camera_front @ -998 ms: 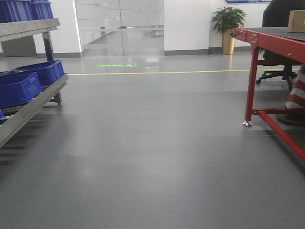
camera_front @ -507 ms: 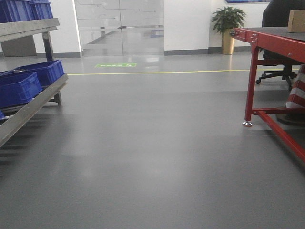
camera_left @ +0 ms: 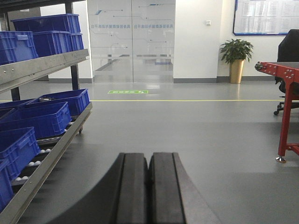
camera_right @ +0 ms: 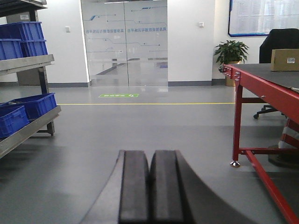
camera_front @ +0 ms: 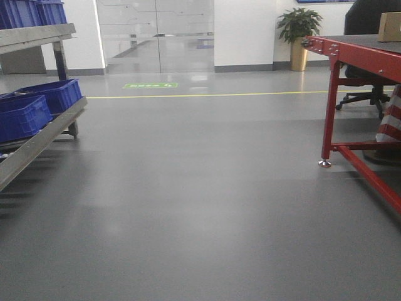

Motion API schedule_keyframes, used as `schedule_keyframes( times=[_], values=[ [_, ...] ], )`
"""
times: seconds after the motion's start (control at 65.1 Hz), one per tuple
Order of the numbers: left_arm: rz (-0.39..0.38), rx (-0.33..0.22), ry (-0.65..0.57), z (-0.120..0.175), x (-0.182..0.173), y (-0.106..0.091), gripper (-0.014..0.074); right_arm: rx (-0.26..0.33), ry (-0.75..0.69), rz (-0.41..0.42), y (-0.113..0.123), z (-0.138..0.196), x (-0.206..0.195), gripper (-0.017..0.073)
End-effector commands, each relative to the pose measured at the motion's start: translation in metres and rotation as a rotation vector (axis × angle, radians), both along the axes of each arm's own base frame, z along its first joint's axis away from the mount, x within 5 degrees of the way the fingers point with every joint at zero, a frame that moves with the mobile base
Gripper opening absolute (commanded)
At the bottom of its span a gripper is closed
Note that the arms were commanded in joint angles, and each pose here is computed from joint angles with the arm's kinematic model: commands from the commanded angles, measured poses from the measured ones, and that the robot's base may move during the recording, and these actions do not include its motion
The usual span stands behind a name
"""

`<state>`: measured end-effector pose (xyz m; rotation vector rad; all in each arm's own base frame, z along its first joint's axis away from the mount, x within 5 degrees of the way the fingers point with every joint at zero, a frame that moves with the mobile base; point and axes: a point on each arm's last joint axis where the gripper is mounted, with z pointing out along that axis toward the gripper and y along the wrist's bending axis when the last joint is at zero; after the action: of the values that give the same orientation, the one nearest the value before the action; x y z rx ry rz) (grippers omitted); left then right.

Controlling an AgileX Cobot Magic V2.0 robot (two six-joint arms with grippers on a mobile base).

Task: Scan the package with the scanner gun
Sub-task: 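Drive the base forward and turn toward the red-framed table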

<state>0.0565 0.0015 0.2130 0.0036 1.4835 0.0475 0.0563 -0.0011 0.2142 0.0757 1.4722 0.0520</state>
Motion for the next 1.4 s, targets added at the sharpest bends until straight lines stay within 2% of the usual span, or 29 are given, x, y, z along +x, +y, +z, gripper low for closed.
schedule_keyframes(
  times=[0.0,1.382],
  values=[
    [-0.002,-0.001,-0.025,0.0025,-0.0006,-0.0001,-0.0111,-0.001,-0.02,-0.001,-0.0001,0.0017,-0.0004,-0.0162],
    [-0.002,-0.001,-0.025,0.0025,-0.0006,-0.0001,-0.0111,-0.001,-0.02,-0.001,-0.0001,0.0017,-0.0004,-0.0162]
  ],
)
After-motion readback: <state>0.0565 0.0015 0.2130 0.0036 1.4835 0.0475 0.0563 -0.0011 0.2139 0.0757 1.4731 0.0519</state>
